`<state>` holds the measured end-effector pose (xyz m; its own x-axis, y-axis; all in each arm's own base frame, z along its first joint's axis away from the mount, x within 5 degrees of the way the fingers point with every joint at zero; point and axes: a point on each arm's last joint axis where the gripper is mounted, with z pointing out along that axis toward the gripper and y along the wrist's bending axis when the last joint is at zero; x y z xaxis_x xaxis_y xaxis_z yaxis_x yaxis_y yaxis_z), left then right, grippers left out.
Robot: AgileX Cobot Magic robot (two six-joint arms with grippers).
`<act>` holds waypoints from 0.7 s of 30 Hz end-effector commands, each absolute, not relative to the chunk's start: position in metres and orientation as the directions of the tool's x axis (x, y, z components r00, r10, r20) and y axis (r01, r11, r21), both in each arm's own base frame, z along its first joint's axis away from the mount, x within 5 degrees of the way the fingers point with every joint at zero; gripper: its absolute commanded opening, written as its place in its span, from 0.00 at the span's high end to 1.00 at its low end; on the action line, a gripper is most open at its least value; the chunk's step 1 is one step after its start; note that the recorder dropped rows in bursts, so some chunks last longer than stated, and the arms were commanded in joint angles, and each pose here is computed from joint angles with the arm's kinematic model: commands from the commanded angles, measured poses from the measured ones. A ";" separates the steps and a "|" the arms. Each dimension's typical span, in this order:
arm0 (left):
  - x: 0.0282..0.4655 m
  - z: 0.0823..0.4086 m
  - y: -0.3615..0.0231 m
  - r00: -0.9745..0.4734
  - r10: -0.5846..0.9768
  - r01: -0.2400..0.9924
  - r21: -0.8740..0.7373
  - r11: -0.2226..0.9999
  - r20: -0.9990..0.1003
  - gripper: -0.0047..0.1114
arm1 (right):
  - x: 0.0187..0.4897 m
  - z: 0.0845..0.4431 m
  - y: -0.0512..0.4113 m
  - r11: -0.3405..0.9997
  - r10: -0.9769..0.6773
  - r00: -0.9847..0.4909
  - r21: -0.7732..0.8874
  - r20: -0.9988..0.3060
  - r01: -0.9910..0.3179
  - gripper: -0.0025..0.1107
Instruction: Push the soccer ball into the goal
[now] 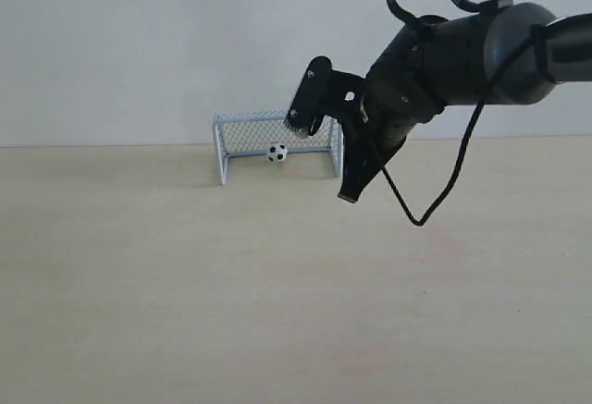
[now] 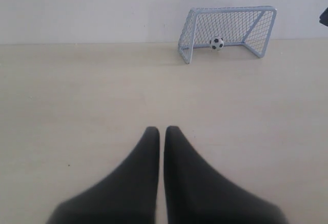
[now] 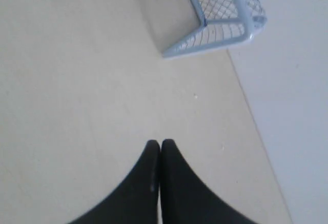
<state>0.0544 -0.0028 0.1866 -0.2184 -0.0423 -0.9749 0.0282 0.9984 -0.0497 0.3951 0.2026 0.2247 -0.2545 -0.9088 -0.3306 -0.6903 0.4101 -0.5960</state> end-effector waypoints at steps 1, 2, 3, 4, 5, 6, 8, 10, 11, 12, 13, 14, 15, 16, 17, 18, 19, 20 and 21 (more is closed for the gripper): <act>0.054 0.185 -0.003 -0.219 -0.048 0.030 -0.055 0.998 -0.975 0.92 | 0.388 0.225 0.190 0.420 -0.906 -0.363 -0.575 -0.218 -0.702 0.98; 0.054 0.185 -0.003 -0.219 -0.048 0.030 -0.055 0.998 -0.975 0.92 | 0.385 0.224 0.187 0.426 -0.900 -0.395 -0.565 -0.183 -0.707 0.98; 0.054 0.185 -0.003 -0.219 -0.048 0.030 -0.055 0.998 -0.975 0.92 | 0.383 0.222 0.183 0.439 -0.889 -0.431 -0.554 -0.155 -0.707 0.98; 0.054 0.185 -0.003 -0.219 -0.048 0.030 -0.055 0.998 -0.975 0.92 | 0.381 0.221 0.179 0.450 -0.877 -0.466 -0.543 -0.119 -0.708 0.98; 0.054 0.185 -0.003 -0.219 -0.048 0.030 -0.055 0.998 -0.975 0.92 | 0.378 0.220 0.174 0.458 -0.864 -0.498 -0.533 -0.077 -0.712 0.98; 0.054 0.185 -0.003 -0.219 -0.048 0.030 -0.055 0.998 -0.975 0.92 | 0.376 0.219 0.168 0.471 -0.846 -0.531 -0.518 -0.038 -0.714 0.98; 0.054 0.185 -0.003 -0.219 -0.048 0.030 -0.055 0.998 -0.975 0.92 | 0.372 0.217 0.158 0.501 -0.812 -0.583 -0.489 0.020 -0.714 0.98; 0.054 0.185 -0.003 -0.219 -0.048 0.030 -0.055 0.998 -0.975 0.92 | 0.370 0.216 0.145 0.546 -0.759 -0.647 -0.470 0.074 -0.694 0.98; 0.054 0.185 -0.003 -0.219 -0.048 0.030 -0.055 0.998 -0.975 0.92 | 0.370 0.216 0.136 0.584 -0.718 -0.690 -0.462 0.089 -0.668 0.98; 0.054 0.185 -0.003 -0.219 -0.048 0.030 -0.055 0.998 -0.975 0.92 | 0.371 0.216 0.127 0.635 -0.664 -0.743 -0.460 0.087 -0.621 0.98; 0.054 0.185 -0.003 -0.219 -0.048 0.030 -0.055 0.998 -0.975 0.92 | 0.372 0.216 0.118 0.679 -0.605 -0.791 -0.462 0.086 -0.570 0.98; 0.054 0.185 -0.003 -0.219 -0.048 0.030 -0.055 0.998 -0.975 0.92 | 0.374 0.216 0.105 0.746 -0.513 -0.856 -0.461 0.064 -0.481 0.98; 0.054 0.185 -0.003 -0.219 -0.048 0.030 -0.055 0.998 -0.975 0.92 | 0.376 0.215 0.097 0.787 -0.452 -0.891 -0.453 0.042 -0.420 0.98; 0.054 0.185 -0.003 -0.219 -0.048 0.030 -0.055 0.998 -0.975 0.92 | 0.378 0.214 0.086 0.829 -0.383 -0.924 -0.433 0.022 -0.354 0.98; 0.054 0.185 -0.003 -0.219 -0.048 0.030 -0.055 0.998 -0.975 0.92 | 0.379 0.213 0.076 0.868 -0.312 -0.950 -0.405 0.007 -0.288 0.98; 0.054 0.185 -0.003 -0.219 -0.048 0.030 -0.055 0.998 -0.975 0.92 | 0.380 0.211 0.066 0.896 -0.256 -0.967 -0.373 0.006 -0.240 0.98; 0.054 0.185 -0.003 -0.219 -0.048 0.030 -0.055 0.998 -0.975 0.92 | 0.379 0.209 0.058 0.914 -0.217 -0.976 -0.350 0.010 -0.207 0.98; 0.054 0.185 -0.003 -0.219 -0.048 0.030 -0.055 0.998 -0.975 0.92 | 0.378 0.205 0.046 0.933 -0.161 -0.987 -0.324 0.020 -0.159 0.98; 0.054 0.185 -0.003 -0.219 -0.048 0.030 -0.055 0.998 -0.975 0.92 | 0.378 0.203 0.038 0.942 -0.116 -0.993 -0.314 0.022 -0.117 0.98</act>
